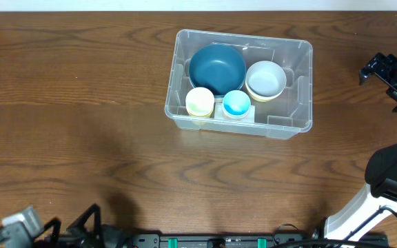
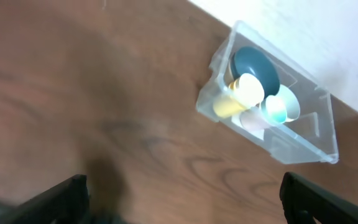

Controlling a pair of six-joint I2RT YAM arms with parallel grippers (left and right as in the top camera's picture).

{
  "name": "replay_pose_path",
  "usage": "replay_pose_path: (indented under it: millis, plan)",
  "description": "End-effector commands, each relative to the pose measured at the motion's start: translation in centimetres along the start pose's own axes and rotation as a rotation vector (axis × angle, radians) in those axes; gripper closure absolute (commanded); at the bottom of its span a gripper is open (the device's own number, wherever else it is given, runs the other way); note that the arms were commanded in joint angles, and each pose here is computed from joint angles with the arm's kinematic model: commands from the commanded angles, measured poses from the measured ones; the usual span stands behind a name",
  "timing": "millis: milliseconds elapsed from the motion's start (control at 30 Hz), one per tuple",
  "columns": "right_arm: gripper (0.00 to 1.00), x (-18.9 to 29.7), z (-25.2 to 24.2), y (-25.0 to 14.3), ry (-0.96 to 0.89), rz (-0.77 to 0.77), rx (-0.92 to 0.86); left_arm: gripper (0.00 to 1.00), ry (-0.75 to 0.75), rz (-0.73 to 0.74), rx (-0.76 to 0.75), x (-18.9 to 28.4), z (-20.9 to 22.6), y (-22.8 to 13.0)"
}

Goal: Pack container

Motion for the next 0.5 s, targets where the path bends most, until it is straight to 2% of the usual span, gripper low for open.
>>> replay_pose_path:
  millis: [0,267,367,467]
  plan:
    - [0.01,0.3,-0.2,0.0,-0.002,-0.008,-0.02,0.02,0.004,-0.023,-0.163,-1.7,-0.5,0.4]
    - [0.01,0.3,-0.2,0.0,-0.002,-0.008,-0.021,0.02,-0.188,-0.026,-0.48,-8.4,-4.5,-0.3]
    - [0.01,0.3,-0.2,0.0,-0.002,-0.008,-0.021,0.02,-0.242,-0.046,-0.523,-10.3,-4.8,-1.0]
    - [0.01,0.3,-0.2,0.0,-0.002,-0.008,-0.02,0.02,-0.253,-0.094,-0.502,-11.6,-4.0,-1.4]
Point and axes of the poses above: each gripper's point midway between its finger pads, its own x axis back along the fingers, its own z axis along the line the jaws close on, y = z × x, the point moved 3 cm from there along x, back along the fingers, and after that the axes turned 12 degrees about x, right-handed, at the moved point
